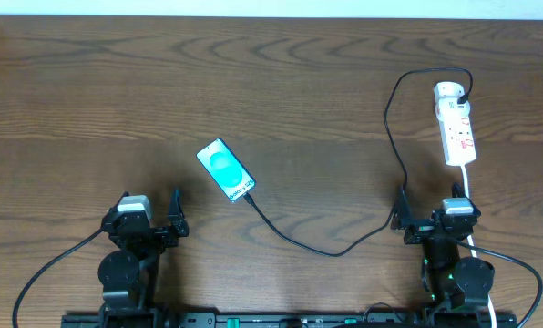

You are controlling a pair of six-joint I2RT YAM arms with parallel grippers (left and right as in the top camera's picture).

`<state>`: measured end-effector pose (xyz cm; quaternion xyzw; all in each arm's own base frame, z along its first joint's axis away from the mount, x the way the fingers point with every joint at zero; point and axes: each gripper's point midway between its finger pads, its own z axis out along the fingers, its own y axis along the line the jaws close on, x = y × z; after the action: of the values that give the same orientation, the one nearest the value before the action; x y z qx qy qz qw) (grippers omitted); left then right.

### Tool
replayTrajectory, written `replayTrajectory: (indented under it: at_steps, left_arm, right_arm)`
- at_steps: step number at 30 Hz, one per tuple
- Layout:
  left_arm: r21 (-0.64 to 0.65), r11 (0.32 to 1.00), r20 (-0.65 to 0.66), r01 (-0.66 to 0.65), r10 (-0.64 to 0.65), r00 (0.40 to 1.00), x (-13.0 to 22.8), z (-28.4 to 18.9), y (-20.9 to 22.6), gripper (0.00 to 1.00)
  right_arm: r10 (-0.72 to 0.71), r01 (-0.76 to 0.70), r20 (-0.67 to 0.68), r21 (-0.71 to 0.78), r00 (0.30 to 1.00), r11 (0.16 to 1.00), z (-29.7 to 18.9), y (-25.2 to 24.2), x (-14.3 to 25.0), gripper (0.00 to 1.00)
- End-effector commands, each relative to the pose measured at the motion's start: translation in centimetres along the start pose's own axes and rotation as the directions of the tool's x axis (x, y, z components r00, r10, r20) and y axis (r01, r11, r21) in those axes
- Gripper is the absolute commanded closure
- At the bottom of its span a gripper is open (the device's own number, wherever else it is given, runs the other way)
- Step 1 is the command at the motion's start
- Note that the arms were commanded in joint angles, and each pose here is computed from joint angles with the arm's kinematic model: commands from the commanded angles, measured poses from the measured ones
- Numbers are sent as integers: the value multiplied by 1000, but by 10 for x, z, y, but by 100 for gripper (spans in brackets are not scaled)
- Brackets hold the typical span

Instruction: Plug charger to phone and switch on socket

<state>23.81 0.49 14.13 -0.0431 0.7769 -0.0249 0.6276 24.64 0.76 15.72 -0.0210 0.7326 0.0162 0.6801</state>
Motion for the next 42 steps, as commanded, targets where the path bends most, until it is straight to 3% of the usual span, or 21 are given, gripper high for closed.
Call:
replayTrajectory:
  at_steps: [1,42]
  left_arm:
    - [-11,1000,-46,-22,21,999,15,2,3,8]
    - [-4,1000,-6,-23,23,1000,7,1,1,7]
  right_arm:
    - [13,-13,3,5,1000,1000,0,0,0,1]
    - [13,-13,3,5,1000,1000,0,0,0,1]
